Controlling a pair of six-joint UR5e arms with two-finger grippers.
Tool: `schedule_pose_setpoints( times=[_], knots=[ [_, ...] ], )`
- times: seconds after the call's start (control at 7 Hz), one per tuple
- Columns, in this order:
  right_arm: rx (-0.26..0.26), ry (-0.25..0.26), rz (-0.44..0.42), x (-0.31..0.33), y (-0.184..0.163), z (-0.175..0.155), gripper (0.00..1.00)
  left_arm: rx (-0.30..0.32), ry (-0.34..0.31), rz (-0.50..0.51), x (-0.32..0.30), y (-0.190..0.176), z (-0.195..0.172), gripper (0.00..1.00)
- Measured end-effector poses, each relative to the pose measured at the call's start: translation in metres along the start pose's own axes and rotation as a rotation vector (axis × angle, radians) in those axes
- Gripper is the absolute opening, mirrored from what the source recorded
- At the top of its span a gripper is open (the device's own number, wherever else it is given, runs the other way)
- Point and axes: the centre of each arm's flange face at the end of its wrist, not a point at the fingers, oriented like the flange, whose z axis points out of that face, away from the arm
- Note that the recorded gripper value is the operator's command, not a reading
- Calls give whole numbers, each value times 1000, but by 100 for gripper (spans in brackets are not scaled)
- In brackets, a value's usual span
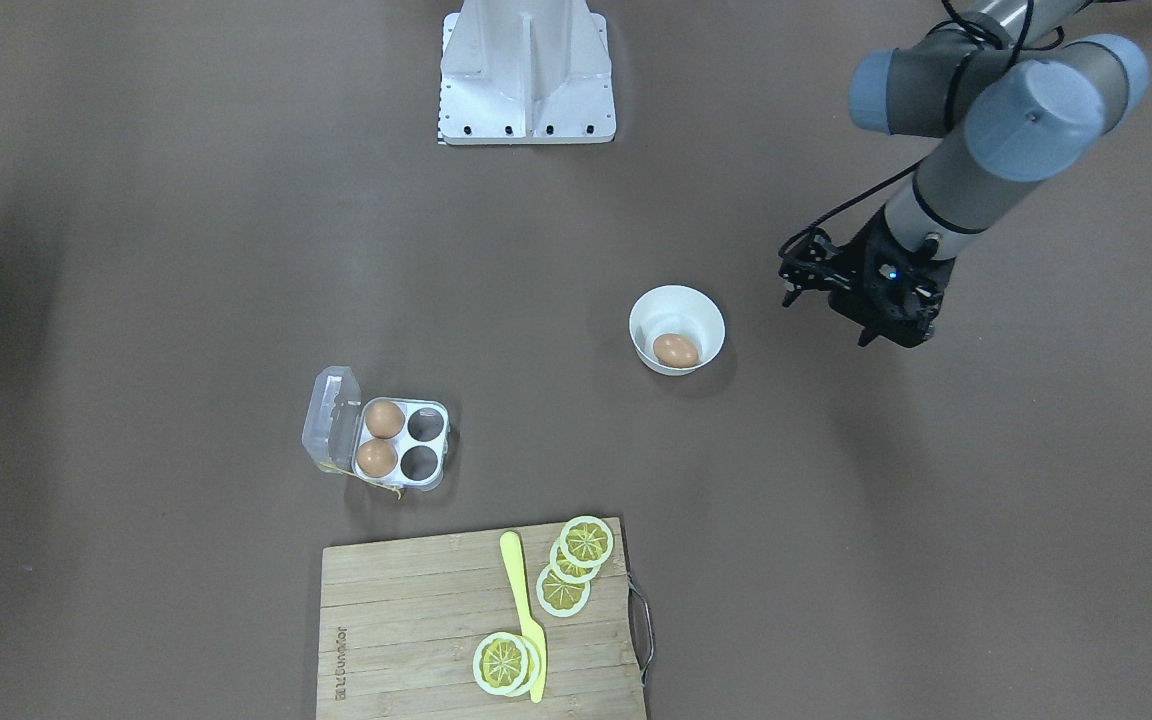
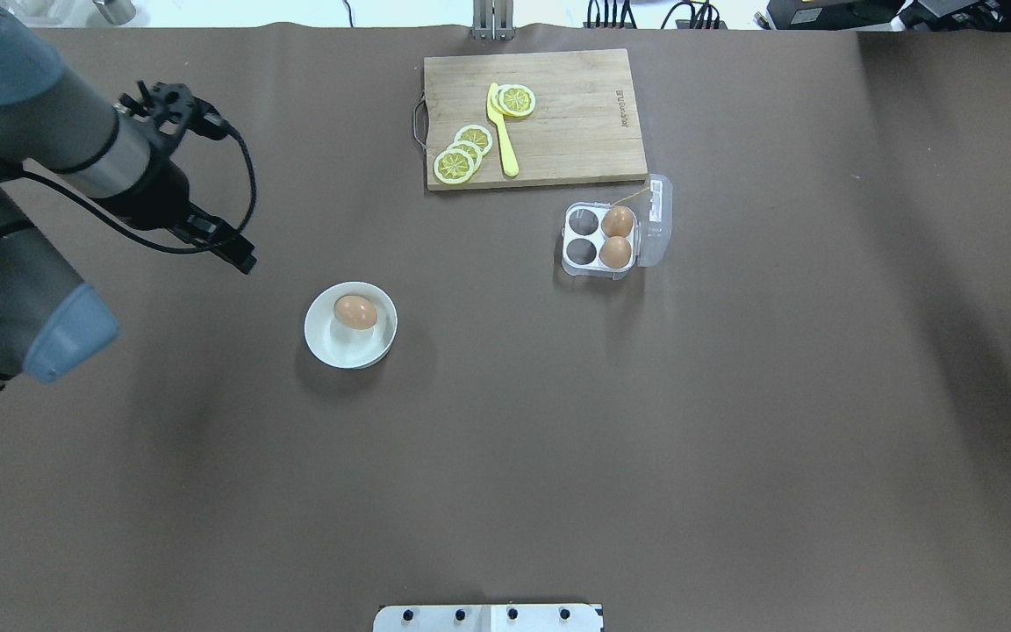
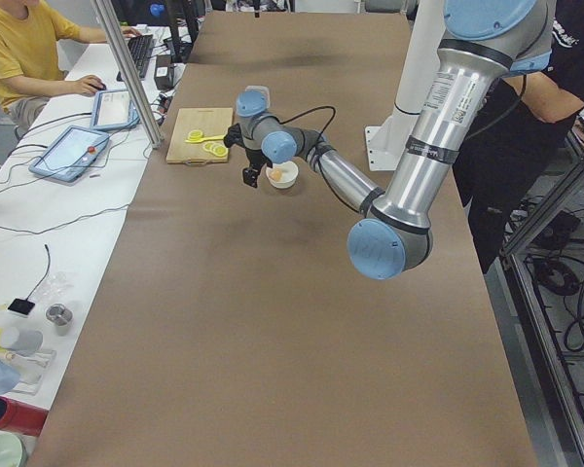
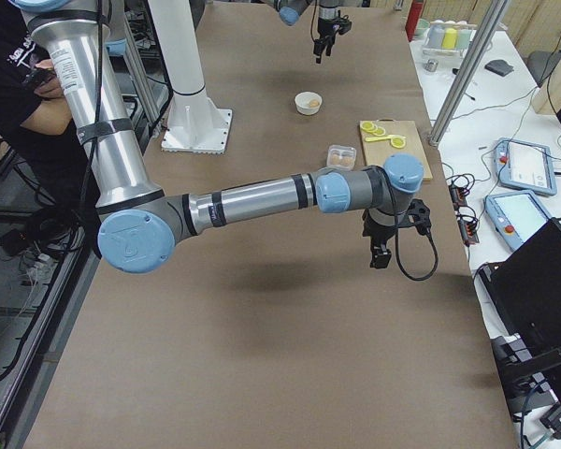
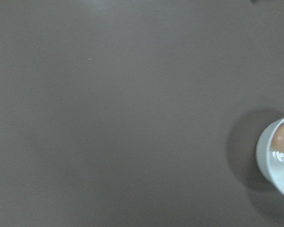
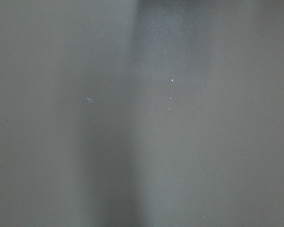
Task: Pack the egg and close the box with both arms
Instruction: 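Reach the left gripper down over the brown egg in the white bowl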
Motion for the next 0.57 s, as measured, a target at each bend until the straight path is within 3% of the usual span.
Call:
schedule_pose_setpoints(
  times=[0.29,0.57],
  knots=[
    [-4,-2,3,2,3,2,100,-22,28,-60,49,-5,22,98],
    [-5,-2,2,3,3,3,100,2,-19,-124,74,-19,40,97]
  ],
)
